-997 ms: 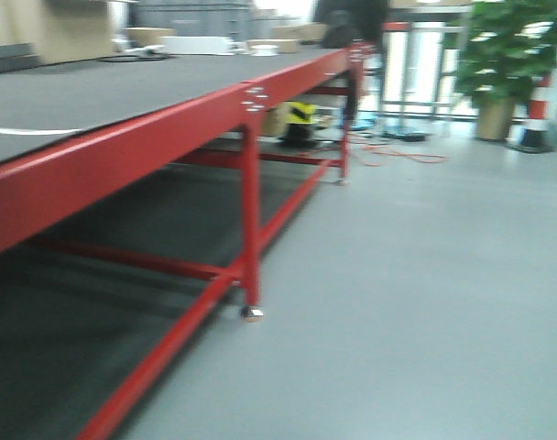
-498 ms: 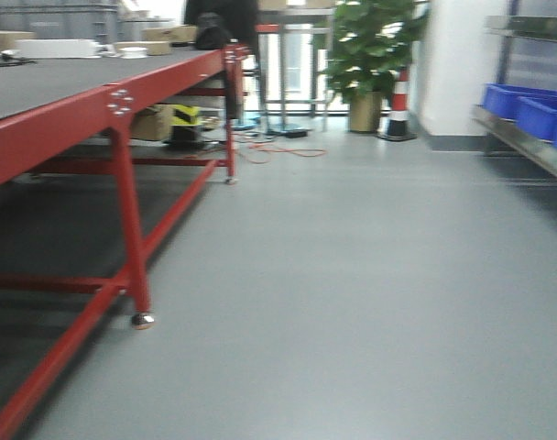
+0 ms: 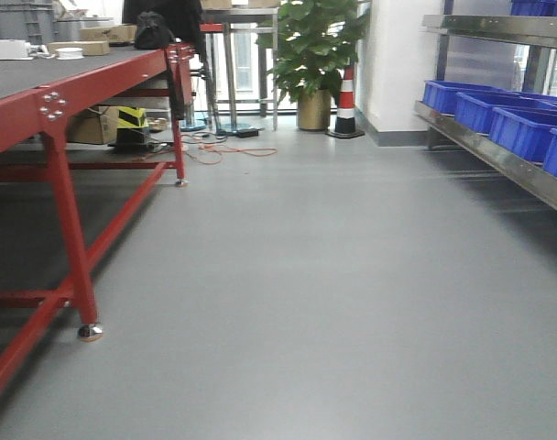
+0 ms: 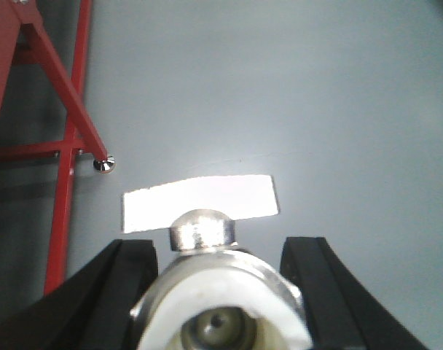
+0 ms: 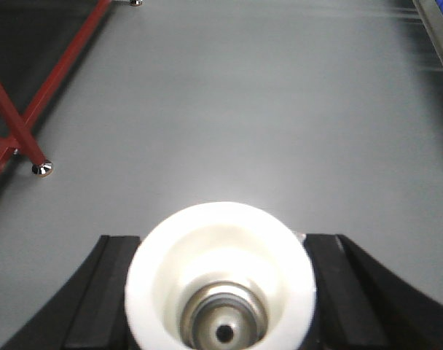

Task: Place valve from conveyor to right shelf box
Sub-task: 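Drive the base to the steel shelf with blue bins, holding both valves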

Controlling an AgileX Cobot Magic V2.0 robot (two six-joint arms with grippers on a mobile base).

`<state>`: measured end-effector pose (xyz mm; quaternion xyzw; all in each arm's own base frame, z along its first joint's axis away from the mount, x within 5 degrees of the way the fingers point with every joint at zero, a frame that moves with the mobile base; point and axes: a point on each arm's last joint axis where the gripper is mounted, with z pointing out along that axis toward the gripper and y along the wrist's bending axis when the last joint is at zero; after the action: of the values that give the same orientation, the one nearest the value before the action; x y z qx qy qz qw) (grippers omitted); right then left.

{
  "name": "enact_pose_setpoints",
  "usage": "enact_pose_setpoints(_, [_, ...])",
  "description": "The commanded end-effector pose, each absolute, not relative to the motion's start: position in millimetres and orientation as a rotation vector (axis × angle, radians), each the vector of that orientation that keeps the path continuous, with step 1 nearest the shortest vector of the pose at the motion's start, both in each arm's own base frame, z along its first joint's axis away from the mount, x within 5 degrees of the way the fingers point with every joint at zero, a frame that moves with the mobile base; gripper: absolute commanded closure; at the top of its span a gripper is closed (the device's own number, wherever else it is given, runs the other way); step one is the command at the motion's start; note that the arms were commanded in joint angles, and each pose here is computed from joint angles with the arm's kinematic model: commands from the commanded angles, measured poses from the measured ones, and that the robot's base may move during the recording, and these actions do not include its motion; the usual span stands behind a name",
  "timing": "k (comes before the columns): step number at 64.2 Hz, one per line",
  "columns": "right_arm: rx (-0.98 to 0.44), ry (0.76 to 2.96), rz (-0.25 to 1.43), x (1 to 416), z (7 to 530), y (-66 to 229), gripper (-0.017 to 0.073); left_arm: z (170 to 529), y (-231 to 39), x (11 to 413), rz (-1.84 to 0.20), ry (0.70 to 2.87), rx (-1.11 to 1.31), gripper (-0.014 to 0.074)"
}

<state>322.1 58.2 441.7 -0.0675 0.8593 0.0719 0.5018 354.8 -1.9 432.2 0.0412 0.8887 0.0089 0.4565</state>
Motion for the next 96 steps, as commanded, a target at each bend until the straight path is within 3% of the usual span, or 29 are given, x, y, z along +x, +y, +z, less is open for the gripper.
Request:
enact_pose_setpoints(1, [-0.156, 1.973, 0.165, 317.7, 459.1, 56.1, 0.0712, 445.7, -4.3, 351.3, 0.010, 2.119, 0.095, 0.0705])
enact_pose_setpoints(96, [-0.156, 1.971, 0.165, 317.7, 459.3, 56.1, 0.0712, 445.7, -4.3, 351.3, 0.010, 2.119, 0.095, 0.0705])
